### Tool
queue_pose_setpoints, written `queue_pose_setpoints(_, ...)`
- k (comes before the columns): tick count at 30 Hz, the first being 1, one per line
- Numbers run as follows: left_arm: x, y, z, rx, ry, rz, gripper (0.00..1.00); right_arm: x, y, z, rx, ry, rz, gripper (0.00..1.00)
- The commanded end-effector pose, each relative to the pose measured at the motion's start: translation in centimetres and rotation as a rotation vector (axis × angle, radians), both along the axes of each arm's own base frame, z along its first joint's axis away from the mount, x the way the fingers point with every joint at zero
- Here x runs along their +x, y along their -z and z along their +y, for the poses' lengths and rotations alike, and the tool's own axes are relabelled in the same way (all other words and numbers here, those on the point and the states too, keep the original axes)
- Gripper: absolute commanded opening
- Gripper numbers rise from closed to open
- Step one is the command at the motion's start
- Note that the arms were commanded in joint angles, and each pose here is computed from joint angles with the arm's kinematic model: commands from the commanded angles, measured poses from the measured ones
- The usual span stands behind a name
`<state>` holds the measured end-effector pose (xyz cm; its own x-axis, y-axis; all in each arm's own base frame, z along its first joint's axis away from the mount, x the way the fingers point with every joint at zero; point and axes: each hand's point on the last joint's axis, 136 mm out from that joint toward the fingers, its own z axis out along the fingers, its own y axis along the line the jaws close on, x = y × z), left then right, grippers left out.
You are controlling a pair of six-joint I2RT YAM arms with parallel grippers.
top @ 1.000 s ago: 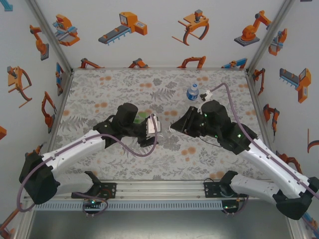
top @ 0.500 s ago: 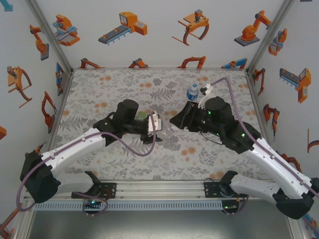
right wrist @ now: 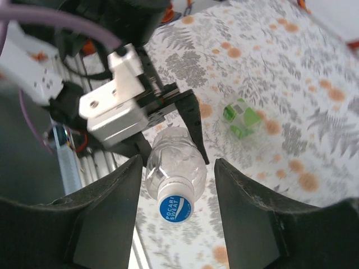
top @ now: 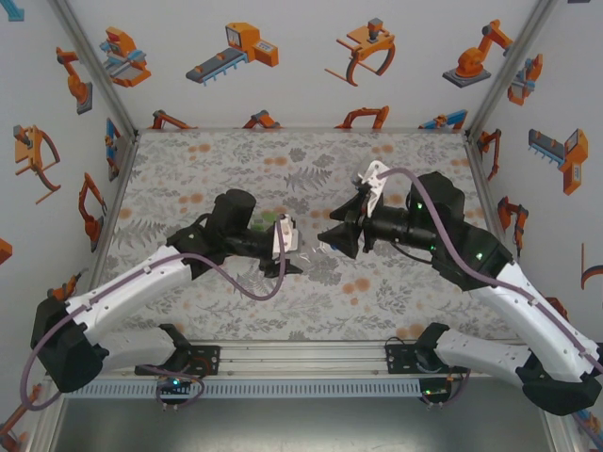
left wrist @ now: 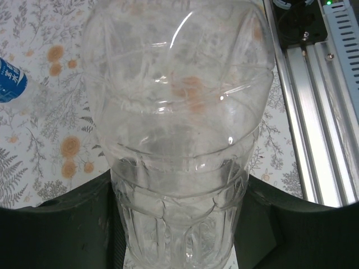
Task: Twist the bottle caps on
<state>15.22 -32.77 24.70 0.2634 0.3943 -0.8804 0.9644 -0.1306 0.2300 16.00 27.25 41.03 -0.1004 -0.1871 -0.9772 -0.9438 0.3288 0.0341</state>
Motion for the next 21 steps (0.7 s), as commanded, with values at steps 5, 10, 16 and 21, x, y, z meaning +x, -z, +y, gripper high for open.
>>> queue_pose_setpoints(5, -2.1, -2.2, 0.9, -0.019, 0.066, -0.004, 0.00, -6.8, -0.3, 0.1, -0.057, -0.435, -0.348, 0.52)
queue_pose_setpoints(10, -2.3, -2.4, 1.0, -0.027, 0.069, 0.007, 0.00, -7.2, 2.1, -0.1, -0.141, -0.494, -0.384, 0.48)
queue_pose_setpoints(16, -2.5, -2.4, 1.1, -0.028, 0.072, 0.009, 0.00, -6.1, 2.7, 0.1, -0.162, -0.449, -0.401, 0.46)
queue_pose_setpoints(21, -2.5, -2.3, 1.1, -0.026, 0.071, 0.014, 0.00, -6.0, 3.0, 0.1, -0.170, -0.446, -0.398, 0.44)
